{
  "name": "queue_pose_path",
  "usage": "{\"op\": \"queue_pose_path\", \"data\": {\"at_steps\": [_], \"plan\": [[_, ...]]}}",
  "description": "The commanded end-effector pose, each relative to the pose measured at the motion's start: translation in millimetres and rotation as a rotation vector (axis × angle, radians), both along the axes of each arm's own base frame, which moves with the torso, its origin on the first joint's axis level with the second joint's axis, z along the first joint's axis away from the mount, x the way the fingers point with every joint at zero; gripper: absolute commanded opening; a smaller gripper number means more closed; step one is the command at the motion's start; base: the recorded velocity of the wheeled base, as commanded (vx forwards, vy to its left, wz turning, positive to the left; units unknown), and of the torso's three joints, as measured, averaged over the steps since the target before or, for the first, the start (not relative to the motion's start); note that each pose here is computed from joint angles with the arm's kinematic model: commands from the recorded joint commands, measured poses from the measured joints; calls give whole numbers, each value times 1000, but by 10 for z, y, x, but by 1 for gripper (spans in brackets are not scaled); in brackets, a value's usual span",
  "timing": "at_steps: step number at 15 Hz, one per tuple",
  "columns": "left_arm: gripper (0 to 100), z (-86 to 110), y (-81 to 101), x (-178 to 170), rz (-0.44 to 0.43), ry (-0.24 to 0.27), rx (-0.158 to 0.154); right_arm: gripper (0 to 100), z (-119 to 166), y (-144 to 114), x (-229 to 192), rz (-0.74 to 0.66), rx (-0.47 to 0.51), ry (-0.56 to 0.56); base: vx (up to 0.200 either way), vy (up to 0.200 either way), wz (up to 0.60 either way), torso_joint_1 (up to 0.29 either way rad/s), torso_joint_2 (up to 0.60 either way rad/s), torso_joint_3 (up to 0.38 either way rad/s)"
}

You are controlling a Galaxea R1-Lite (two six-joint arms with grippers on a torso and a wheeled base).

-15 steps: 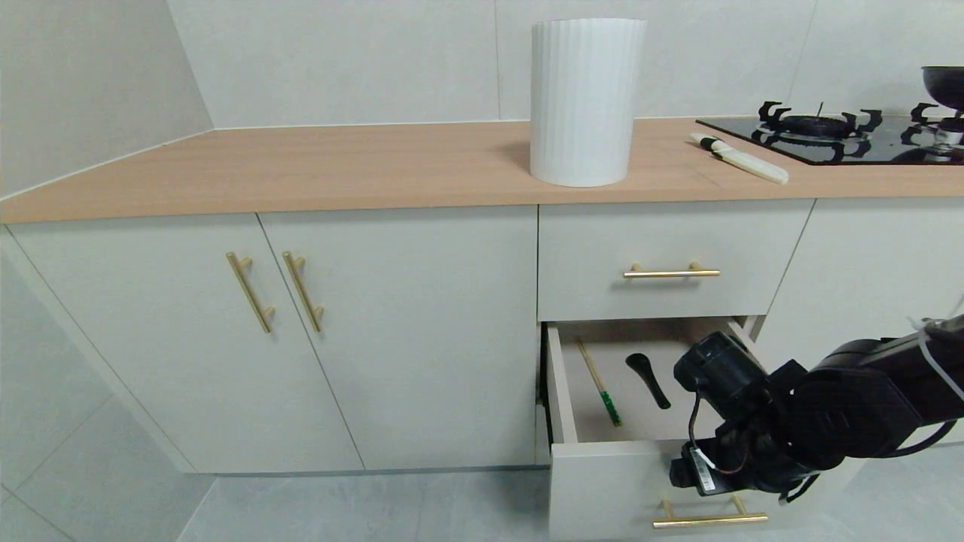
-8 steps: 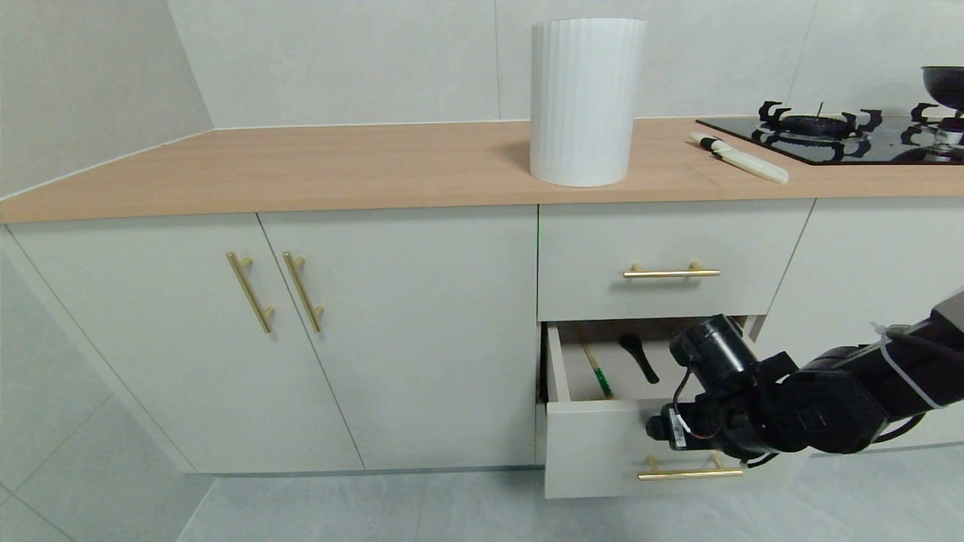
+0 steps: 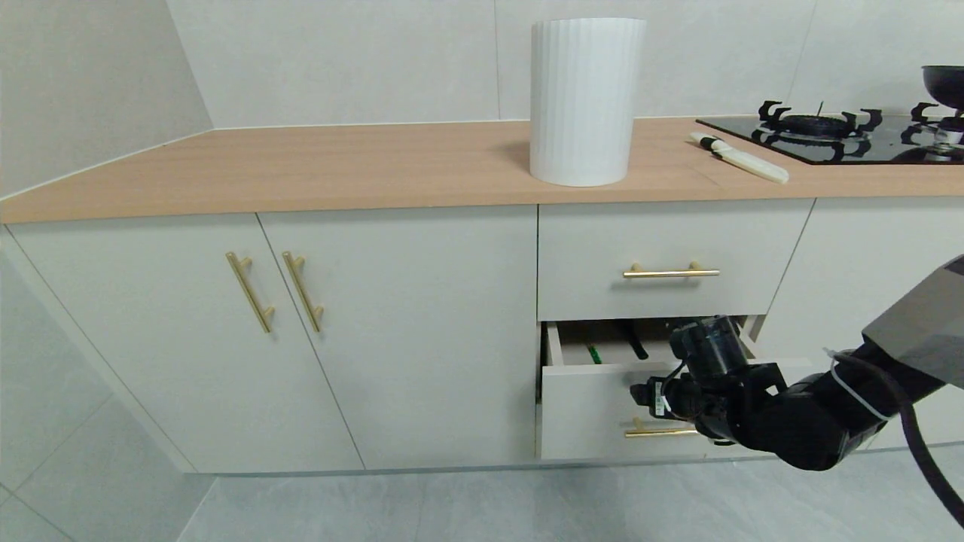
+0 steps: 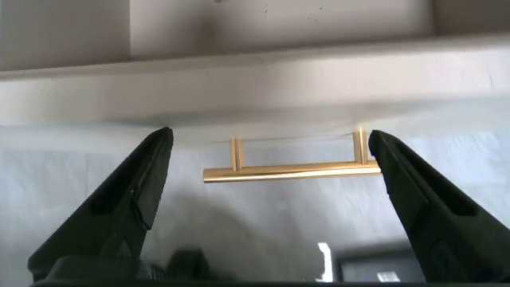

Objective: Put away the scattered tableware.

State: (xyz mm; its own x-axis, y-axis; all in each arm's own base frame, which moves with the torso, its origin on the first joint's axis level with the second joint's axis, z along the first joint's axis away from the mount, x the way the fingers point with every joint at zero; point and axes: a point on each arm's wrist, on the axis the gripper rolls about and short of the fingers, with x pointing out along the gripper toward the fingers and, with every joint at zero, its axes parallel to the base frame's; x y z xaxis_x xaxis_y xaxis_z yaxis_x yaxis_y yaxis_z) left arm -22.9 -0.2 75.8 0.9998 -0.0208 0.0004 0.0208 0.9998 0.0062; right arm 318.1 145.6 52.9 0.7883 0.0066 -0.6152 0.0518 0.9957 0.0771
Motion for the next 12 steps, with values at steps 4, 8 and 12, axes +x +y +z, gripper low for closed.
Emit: {"op": "queue_pose_path", "data": {"at_steps": [4,8,12], "plan": [[100,-1,0,0,-1,0,0,100,-276,-23,173,-46,14,-78,0,0,0,0,0,0],[100,-1,0,0,-1,0,0,100,-362,-36,278,-77,33,-148,0,0,0,0,0,0],[100,-1,0,0,-1,0,0,100,-460,-41,373,-93,50,-201,0,0,0,0,0,0]]}}
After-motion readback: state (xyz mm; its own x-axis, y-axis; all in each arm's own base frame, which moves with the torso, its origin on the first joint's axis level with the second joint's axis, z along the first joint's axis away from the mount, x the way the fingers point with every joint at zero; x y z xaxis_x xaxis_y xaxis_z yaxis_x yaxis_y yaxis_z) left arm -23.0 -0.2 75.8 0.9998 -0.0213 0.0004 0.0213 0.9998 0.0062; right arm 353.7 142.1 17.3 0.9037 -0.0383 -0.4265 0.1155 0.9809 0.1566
